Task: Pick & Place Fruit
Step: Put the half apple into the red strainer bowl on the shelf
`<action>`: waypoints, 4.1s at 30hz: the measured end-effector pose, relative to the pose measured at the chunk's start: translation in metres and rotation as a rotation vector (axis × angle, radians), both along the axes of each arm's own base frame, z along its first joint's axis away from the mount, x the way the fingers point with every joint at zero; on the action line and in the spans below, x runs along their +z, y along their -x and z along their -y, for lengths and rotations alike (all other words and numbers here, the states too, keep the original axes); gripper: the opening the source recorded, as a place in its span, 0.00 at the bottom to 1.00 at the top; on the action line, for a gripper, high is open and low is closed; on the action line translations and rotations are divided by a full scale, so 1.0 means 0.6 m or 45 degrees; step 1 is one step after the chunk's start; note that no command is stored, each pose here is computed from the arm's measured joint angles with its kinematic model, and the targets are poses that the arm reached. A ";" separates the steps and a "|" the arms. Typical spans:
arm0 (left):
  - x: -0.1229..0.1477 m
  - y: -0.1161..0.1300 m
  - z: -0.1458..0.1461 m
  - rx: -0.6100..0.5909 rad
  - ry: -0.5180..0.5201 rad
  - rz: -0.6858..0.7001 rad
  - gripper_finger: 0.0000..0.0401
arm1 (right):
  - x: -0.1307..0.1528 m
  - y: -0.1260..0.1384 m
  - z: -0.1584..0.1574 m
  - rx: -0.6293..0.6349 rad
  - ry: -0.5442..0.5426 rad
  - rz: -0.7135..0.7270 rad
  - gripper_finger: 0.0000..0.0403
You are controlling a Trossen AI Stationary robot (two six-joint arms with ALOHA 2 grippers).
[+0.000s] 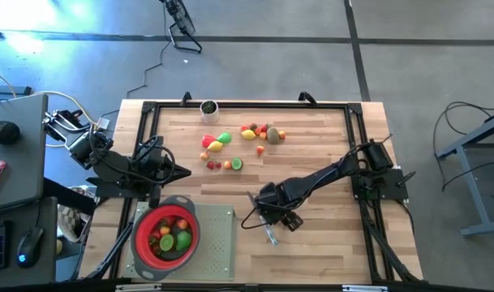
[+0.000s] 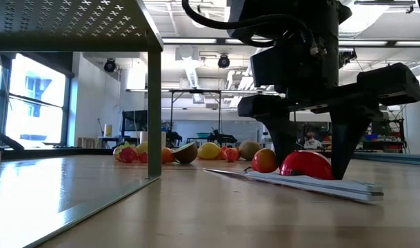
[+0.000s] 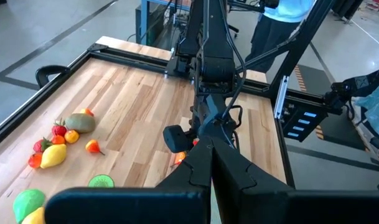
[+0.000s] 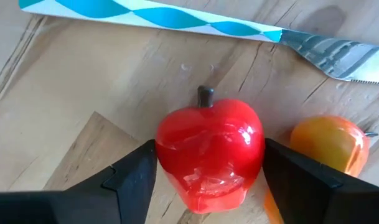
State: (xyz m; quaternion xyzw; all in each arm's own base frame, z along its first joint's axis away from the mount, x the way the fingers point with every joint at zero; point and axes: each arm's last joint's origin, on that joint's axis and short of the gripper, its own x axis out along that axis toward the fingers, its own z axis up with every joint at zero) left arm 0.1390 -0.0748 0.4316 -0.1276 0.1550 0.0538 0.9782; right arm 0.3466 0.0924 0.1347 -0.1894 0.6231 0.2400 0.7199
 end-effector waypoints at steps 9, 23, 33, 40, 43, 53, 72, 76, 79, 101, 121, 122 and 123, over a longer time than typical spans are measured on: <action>0.000 0.000 0.000 0.000 0.001 0.000 0.00 | 0.000 -0.003 -0.002 -0.030 -0.037 0.012 0.63; -0.001 0.001 0.000 0.001 -0.002 -0.007 0.00 | 0.040 -0.001 0.001 -0.183 -0.132 0.091 0.62; -0.001 0.001 0.000 0.003 -0.006 -0.006 0.00 | 0.108 0.009 0.016 -0.336 -0.205 0.224 0.62; -0.001 0.001 -0.001 0.007 -0.009 -0.005 0.00 | 0.173 0.021 0.039 -0.500 -0.296 0.387 0.62; -0.001 0.001 -0.001 0.001 -0.026 -0.007 0.00 | 0.205 0.024 0.051 -0.576 -0.368 0.501 0.62; -0.001 -0.001 0.000 0.000 -0.035 -0.010 0.00 | 0.314 0.049 0.084 -0.730 -0.698 0.853 0.62; -0.010 -0.098 0.052 -0.208 -1.084 -0.002 0.00 | 0.377 0.064 0.089 -0.703 -1.097 0.965 0.62; -0.006 -0.111 0.037 -0.191 -1.041 0.027 0.00 | 0.377 0.064 0.088 -0.710 -1.130 0.942 0.62; -0.007 -0.123 0.016 -0.224 -0.944 0.036 0.00 | 0.378 0.065 0.085 -0.696 -1.137 0.934 0.62; -0.038 -0.216 -0.006 -0.407 -0.879 0.095 0.04 | 0.378 0.065 0.082 -0.686 -1.140 0.939 0.62; -0.078 -0.273 0.018 -0.509 -1.074 0.073 0.75 | 0.375 0.069 0.073 -0.693 -1.243 0.792 0.62; -0.081 -0.276 0.019 -0.515 -1.070 0.065 0.75 | 0.373 0.070 0.071 -0.697 -1.236 0.777 0.62; -0.085 -0.279 0.020 -0.519 -1.063 0.058 0.75 | 0.371 0.071 0.070 -0.701 -1.230 0.759 0.62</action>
